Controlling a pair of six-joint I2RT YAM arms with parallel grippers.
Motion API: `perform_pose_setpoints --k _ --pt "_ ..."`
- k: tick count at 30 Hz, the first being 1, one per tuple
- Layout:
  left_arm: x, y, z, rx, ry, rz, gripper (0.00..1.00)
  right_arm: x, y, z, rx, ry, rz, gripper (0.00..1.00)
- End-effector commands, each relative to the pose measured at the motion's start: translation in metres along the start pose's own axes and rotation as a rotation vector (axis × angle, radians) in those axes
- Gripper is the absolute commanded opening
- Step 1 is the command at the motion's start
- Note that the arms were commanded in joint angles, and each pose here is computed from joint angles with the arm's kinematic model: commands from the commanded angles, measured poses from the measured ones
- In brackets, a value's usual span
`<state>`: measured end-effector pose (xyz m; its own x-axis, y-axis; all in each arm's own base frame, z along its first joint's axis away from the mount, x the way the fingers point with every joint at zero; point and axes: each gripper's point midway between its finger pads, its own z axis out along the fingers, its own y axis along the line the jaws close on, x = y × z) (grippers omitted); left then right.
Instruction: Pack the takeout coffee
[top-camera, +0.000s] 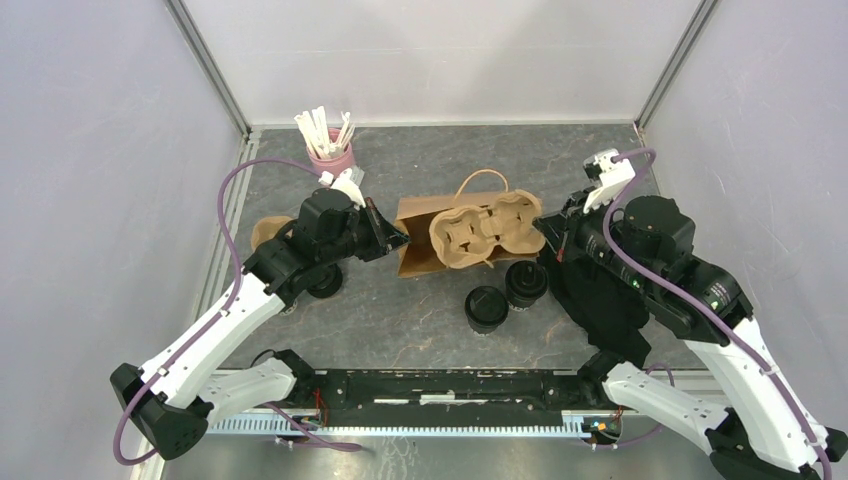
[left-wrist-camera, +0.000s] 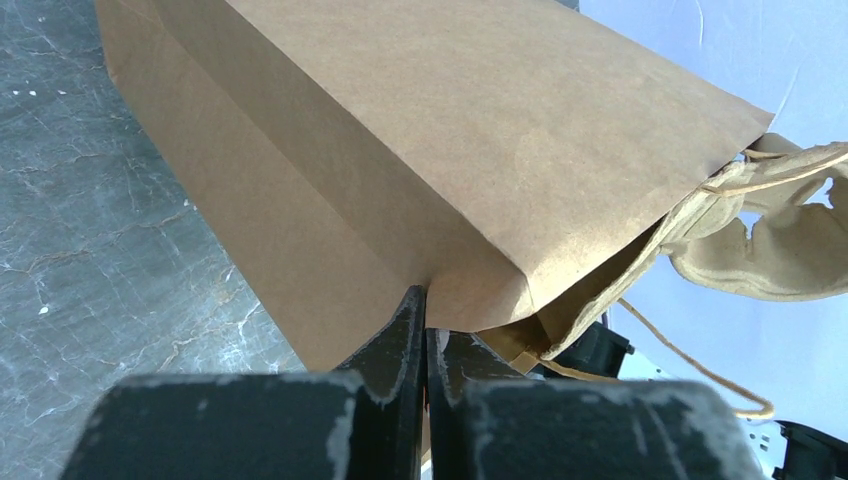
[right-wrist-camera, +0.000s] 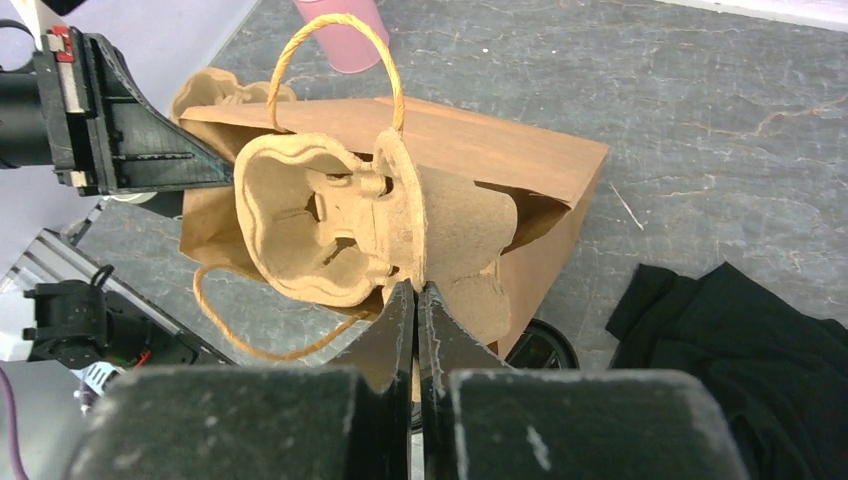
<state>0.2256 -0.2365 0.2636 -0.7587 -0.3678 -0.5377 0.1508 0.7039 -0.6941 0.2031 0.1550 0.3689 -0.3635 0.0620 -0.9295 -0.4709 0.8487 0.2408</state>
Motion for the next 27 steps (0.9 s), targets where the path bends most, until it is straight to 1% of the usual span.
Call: perform_pose_setpoints --k 1,7,13,17,21,27 --pt "-0.010 -0.009 -0.005 0.003 -0.027 -0.026 0.06 -0.016 -0.007 -0.011 0.044 -0.033 -0.030 0.00" --pt "-0.006 -0.001 -0.001 -0.026 -0.018 -0.025 0.06 -0.022 -0.017 -0.031 0.095 -0.054 -0.012 0.00" --pt "-0.004 -0.002 0.000 -0.021 -0.011 -0.024 0.06 -0.012 -0.016 -0.029 0.085 -0.038 0.002 0.00" --pt "-0.004 -0.011 0.000 0.013 0.005 -0.047 0.06 -0.003 -0.007 -0.017 0.030 -0.005 -0.019 0.00" --pt "-0.006 -0.022 0.000 0.042 0.012 -0.106 0.06 0.003 0.012 0.004 -0.072 0.020 -0.011 0.00" --pt "-0.010 -0.031 0.003 0.043 0.016 -0.225 0.06 0.002 0.013 0.023 -0.060 0.006 0.021 0.00"
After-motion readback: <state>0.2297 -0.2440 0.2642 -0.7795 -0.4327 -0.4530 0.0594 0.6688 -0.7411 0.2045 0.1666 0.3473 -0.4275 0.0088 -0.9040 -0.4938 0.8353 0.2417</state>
